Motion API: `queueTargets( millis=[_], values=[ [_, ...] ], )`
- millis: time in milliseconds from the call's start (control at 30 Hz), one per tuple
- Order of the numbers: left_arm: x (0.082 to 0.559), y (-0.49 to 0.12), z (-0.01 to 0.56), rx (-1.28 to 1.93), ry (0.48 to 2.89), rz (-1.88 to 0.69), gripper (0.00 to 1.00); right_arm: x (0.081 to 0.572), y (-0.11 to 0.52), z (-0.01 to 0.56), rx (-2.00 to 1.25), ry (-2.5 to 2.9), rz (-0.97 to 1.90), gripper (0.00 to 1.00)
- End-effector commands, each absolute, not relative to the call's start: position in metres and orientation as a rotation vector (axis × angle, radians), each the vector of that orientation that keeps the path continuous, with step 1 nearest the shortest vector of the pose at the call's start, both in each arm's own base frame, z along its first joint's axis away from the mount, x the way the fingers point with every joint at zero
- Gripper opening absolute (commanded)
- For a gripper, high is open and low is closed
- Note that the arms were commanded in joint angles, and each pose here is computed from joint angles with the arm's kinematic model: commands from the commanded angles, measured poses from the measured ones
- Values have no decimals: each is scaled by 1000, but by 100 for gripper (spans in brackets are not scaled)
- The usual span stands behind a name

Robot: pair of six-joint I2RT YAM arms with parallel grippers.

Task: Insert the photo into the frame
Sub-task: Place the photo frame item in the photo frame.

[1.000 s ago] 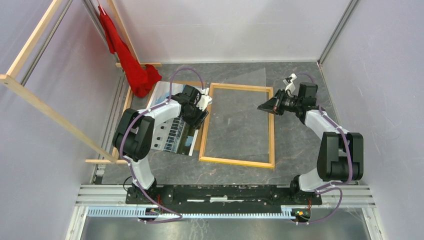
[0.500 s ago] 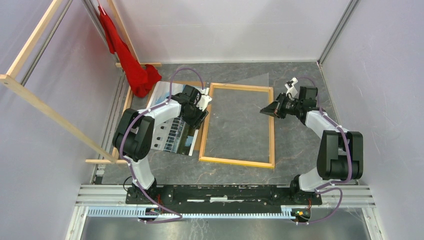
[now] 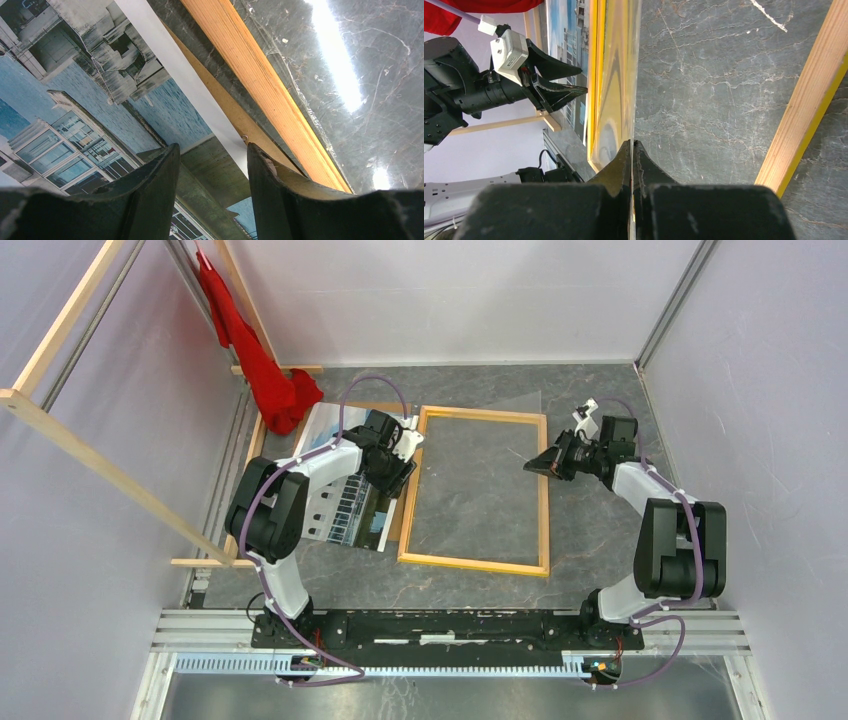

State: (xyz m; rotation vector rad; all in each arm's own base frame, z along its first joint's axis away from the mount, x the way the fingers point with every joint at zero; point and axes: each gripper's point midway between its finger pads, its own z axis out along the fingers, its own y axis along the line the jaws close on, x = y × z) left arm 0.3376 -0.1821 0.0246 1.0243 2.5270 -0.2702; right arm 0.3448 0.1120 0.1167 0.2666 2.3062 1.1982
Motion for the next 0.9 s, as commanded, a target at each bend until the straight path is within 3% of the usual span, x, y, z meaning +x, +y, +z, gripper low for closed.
queueTargets(
  millis=[0,567,867],
  values=[
    [342,-189,40,969,2500,-296,59,353,110,123,217,2276,1186,0],
    [344,-190,37,980,2504,-298,56,350,126,160,149,2140,1282,0],
    [346,-193,39,977,2504,-310,53,349,130,150,143,2164,1278,0]
  ],
)
